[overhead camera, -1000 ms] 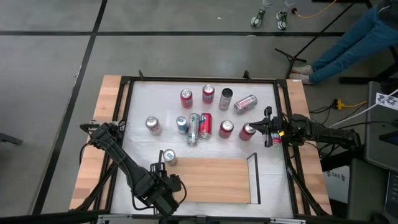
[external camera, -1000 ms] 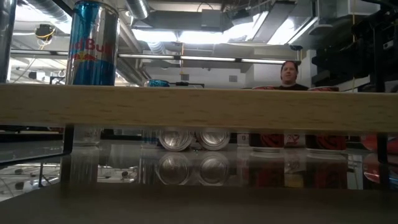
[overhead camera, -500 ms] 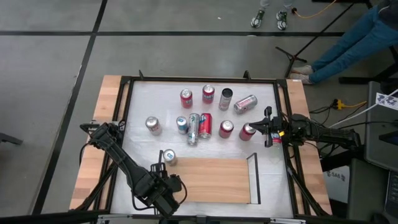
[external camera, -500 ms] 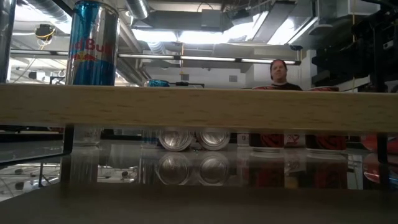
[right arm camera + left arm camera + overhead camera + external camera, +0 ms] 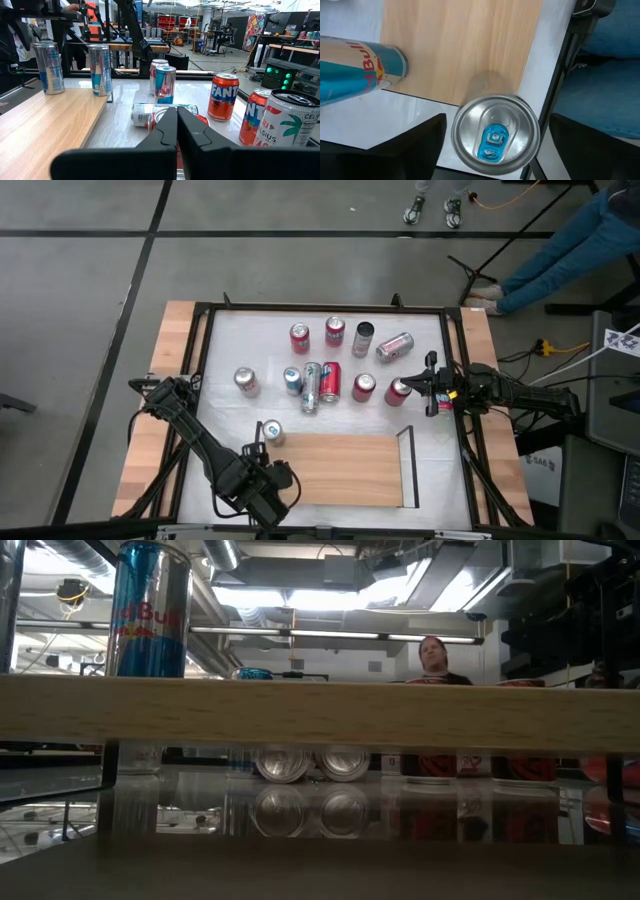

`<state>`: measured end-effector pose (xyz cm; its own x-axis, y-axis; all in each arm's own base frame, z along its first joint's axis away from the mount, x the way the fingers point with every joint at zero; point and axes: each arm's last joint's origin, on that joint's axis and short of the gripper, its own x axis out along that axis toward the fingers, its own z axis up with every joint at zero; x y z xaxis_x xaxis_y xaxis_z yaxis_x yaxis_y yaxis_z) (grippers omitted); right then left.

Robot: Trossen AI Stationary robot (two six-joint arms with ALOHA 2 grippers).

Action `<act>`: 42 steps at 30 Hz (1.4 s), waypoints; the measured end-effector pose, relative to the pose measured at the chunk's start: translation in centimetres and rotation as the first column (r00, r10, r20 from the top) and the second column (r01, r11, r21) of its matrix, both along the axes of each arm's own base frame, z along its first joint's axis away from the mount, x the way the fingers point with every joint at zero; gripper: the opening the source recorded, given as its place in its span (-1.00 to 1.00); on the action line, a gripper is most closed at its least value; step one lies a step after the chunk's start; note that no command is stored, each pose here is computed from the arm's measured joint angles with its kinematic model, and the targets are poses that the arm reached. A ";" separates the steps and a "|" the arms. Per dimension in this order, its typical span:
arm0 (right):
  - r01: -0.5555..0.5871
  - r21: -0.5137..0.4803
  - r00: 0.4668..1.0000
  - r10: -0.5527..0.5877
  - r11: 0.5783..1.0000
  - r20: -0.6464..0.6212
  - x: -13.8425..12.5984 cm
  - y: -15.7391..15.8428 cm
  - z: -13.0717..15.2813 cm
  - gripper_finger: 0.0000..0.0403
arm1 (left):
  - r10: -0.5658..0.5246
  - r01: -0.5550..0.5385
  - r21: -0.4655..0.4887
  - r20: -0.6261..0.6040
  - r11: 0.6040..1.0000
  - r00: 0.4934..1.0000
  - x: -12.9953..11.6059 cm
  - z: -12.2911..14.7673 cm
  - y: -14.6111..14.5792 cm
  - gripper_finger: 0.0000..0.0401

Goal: Place canned beverage on shelf
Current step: Put the blue soda can on the shelf aligned with the other blue soda can

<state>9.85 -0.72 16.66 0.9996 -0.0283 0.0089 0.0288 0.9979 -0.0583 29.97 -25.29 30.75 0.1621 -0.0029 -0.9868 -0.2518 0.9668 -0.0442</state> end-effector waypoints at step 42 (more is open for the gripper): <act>0.000 0.000 1.000 0.000 1.000 0.000 0.0 0.0 0.0 -1.00 | 0.175 -0.173 -0.027 0.152 0.984 0.973 7.7 6.2 17.0 0.75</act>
